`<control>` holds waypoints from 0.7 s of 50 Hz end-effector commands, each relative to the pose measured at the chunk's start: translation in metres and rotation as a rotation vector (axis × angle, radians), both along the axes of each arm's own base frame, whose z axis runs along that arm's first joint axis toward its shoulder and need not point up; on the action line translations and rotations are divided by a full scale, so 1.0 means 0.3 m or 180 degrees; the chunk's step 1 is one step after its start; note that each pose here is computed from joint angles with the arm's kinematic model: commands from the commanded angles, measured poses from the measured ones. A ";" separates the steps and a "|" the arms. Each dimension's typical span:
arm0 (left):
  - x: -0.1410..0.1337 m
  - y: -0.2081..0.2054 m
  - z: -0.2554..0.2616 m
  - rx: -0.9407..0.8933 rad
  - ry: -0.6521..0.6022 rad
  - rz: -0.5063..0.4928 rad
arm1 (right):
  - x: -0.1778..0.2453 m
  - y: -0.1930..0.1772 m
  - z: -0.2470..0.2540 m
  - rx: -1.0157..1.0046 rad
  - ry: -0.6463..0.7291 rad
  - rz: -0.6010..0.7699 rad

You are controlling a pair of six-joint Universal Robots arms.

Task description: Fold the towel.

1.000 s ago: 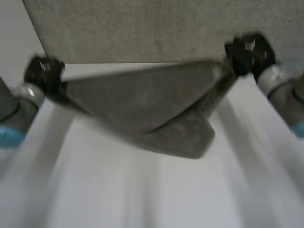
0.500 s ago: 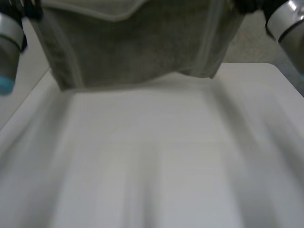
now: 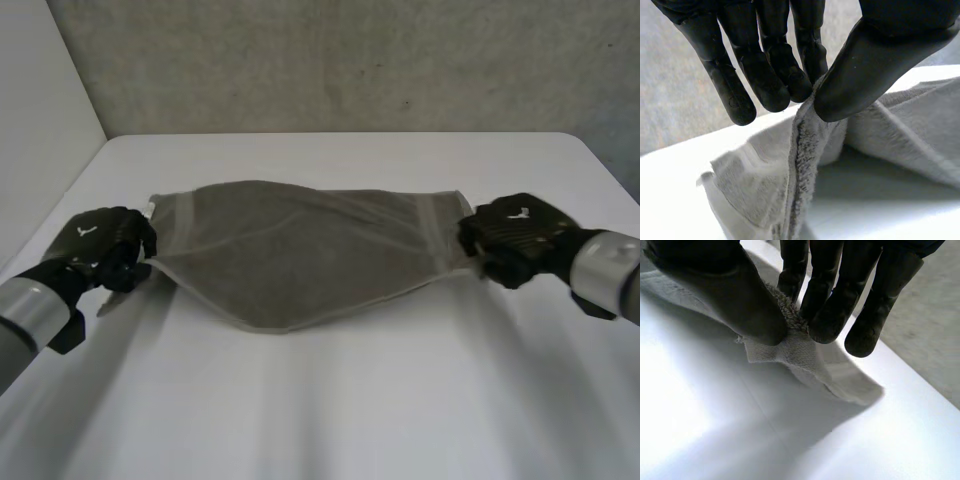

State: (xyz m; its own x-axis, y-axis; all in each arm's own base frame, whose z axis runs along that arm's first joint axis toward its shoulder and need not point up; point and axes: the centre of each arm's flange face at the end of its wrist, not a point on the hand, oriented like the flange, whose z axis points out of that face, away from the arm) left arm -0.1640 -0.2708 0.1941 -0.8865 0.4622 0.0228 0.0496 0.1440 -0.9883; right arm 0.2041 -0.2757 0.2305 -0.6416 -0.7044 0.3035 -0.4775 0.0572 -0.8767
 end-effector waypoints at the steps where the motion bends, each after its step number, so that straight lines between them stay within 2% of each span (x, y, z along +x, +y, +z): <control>1: 0.043 0.088 0.103 -0.0394 -0.0006 0.0036 | -0.132 0.034 0.102 -0.0118 -0.0135 -0.0284; 10: 0.069 0.072 0.130 -0.0517 -0.0011 -0.0057 | -0.191 -0.020 0.149 -0.0184 -0.0261 -0.0240; 19: 0.055 -0.015 0.092 -0.0371 0.0008 -0.0179 | -0.212 -0.129 0.057 0.0087 -0.0203 -0.0378; 27: 0.018 -0.131 0.024 -0.0422 -0.0196 -0.0377 | -0.153 -0.190 0.001 0.0137 -0.0100 -0.0385; 35: -0.074 -0.294 -0.090 -0.0434 -0.0426 -0.0675 | -0.075 -0.288 -0.081 0.0056 -0.0149 -0.0451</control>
